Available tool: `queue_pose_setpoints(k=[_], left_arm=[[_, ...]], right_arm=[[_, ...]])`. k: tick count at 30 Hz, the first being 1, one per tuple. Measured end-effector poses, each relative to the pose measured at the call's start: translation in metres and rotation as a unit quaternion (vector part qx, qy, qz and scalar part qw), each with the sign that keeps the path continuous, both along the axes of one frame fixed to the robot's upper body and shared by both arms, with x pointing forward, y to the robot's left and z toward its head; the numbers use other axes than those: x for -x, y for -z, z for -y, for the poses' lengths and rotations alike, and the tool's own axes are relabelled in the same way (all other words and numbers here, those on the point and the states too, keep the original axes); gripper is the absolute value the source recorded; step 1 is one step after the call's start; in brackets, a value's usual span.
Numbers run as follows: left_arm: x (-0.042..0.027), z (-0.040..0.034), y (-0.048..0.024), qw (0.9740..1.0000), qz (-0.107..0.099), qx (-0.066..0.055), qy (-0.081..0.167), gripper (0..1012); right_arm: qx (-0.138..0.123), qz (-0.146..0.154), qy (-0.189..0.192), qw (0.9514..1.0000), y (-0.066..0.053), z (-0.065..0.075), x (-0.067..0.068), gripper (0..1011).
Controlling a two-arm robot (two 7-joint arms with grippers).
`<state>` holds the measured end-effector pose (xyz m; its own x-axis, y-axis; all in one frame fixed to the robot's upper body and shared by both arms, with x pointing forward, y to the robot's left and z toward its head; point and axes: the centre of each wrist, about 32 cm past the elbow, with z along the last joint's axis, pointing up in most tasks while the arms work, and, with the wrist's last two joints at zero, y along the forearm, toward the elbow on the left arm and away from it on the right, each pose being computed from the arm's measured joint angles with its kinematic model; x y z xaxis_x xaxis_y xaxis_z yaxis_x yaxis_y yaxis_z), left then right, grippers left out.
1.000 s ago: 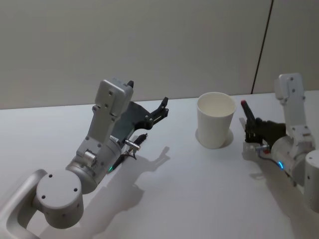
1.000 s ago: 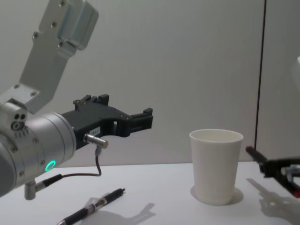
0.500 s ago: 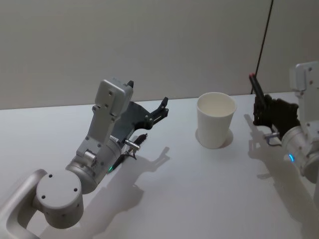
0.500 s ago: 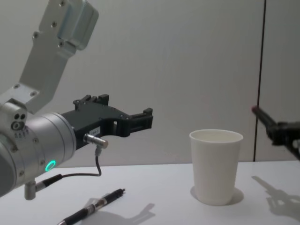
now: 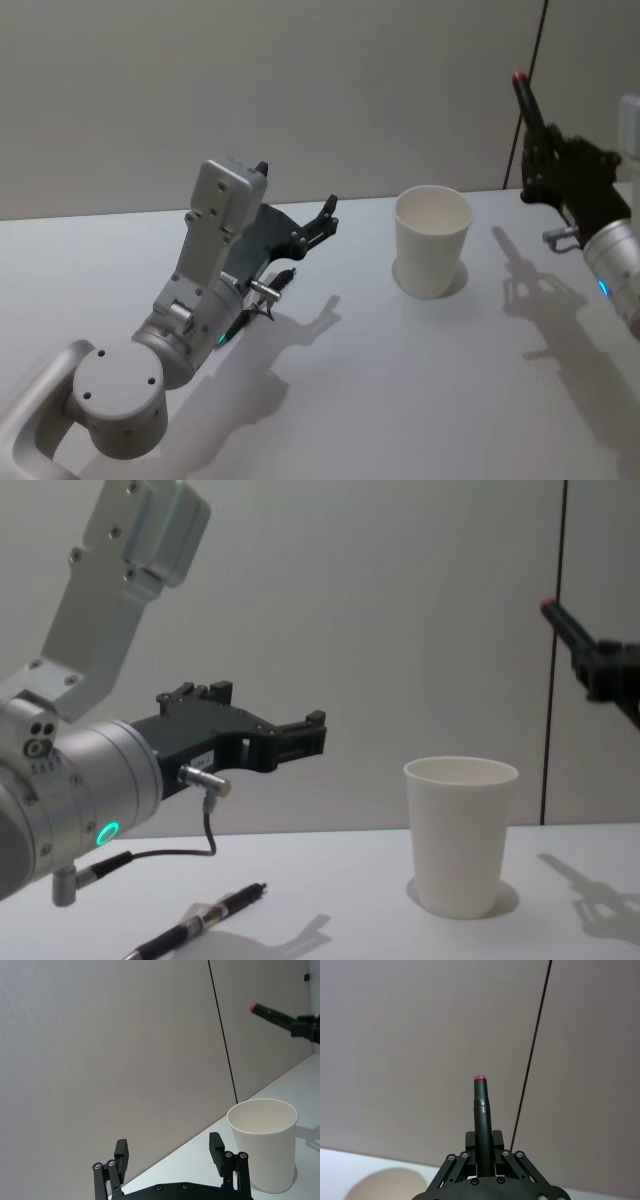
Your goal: Place the pen into the pen holder.
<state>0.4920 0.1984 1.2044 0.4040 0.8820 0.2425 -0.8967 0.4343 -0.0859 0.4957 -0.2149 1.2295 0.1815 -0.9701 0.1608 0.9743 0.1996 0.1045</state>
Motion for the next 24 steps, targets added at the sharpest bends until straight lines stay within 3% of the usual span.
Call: queue_pose_setpoints(k=[10, 24], left_arm=[[0.0, 0.0, 0.0, 1.0, 0.0, 0.0, 0.0, 1001], [0.0, 0.0, 0.0, 1.0, 0.0, 0.0, 0.0, 1001]], right_arm=[[0.001, 0.062, -0.04, 0.9973, -0.01, -0.004, -0.013, 184], [0.009, 0.079, -0.079, 0.9936, -0.008, -0.015, -0.03, 184]])
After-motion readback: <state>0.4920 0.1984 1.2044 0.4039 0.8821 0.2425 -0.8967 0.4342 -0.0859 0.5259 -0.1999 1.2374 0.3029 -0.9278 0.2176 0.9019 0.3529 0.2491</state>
